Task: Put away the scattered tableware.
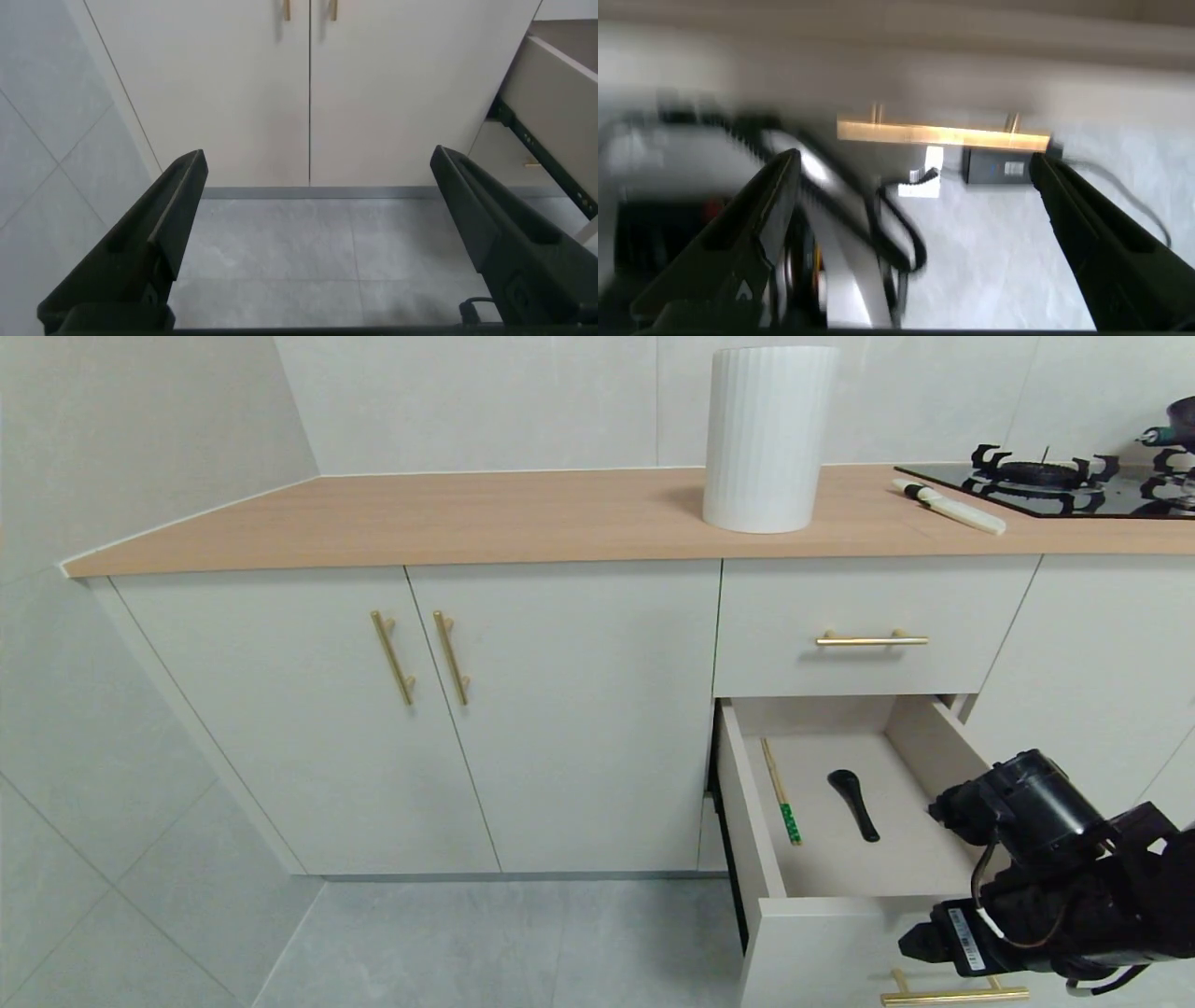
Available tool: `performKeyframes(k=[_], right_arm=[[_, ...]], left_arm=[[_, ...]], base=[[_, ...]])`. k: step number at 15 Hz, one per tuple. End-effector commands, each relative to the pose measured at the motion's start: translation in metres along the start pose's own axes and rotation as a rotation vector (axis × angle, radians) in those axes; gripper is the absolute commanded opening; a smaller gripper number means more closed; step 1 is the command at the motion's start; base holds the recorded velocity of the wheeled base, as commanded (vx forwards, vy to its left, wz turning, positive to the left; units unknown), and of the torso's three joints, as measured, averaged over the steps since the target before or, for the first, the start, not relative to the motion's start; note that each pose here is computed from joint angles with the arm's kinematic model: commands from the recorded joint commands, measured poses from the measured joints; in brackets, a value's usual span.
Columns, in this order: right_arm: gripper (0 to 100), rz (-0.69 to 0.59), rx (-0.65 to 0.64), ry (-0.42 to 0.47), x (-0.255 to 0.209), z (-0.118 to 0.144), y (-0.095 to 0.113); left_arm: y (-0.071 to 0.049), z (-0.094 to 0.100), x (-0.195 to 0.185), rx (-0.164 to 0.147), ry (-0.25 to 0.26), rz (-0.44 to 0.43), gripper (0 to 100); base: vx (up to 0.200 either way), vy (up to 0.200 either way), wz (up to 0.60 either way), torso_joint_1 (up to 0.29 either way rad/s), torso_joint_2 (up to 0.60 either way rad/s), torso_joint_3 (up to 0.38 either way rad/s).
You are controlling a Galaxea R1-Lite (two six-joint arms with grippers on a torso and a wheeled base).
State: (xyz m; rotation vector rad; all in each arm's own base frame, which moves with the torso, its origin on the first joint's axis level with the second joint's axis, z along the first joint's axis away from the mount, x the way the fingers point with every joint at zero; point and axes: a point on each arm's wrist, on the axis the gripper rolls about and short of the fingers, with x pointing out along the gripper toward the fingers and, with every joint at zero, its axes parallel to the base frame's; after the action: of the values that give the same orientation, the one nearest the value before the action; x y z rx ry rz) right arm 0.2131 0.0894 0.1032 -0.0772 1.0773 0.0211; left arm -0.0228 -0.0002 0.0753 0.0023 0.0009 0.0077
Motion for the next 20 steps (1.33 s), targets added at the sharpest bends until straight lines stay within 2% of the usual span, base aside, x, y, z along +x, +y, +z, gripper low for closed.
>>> performKeyframes(k=[1,4,12,14,19,20], right_arm=[[100,-0.014,0.009,0.021,0.009,-0.001,0.002],[100,-0.051,0.047,-0.024,0.018,0.005,0.002],[100,-0.049,0.131,-0.178,0.040,0.026,-0.005],[100,-0.051,0.154,-0.243,0.056,0.041,-0.007],[100,-0.063,0.141,-0.311,0.078,0.077,-0.007],[100,-0.059,0.146,-0.334,0.084,0.091,-0.004]], left_arm=[[0.000,0.000,0.000,-0.001,0.001,0.000,100],[0.000,0.000,0.000,-0.001,0.001,0.000,100],[0.000,0.000,0.000,-0.001,0.001,0.000,100],[0.000,0.000,0.000,-0.001,0.001,0.000,100],[0.000,0.000,0.000,-0.001,0.001,0.000,100],[0.000,0.000,0.000,-0.001,0.001,0.000,100]], base=[[0.000,0.000,0.00,0.000,0.00,0.000],[0.000,0.000,0.00,0.000,0.00,0.000],[0.000,0.000,0.00,0.000,0.00,0.000],[0.000,0.000,0.00,0.000,0.00,0.000],[0.000,0.000,0.00,0.000,0.00,0.000],[0.000,0.000,0.00,0.000,0.00,0.000]])
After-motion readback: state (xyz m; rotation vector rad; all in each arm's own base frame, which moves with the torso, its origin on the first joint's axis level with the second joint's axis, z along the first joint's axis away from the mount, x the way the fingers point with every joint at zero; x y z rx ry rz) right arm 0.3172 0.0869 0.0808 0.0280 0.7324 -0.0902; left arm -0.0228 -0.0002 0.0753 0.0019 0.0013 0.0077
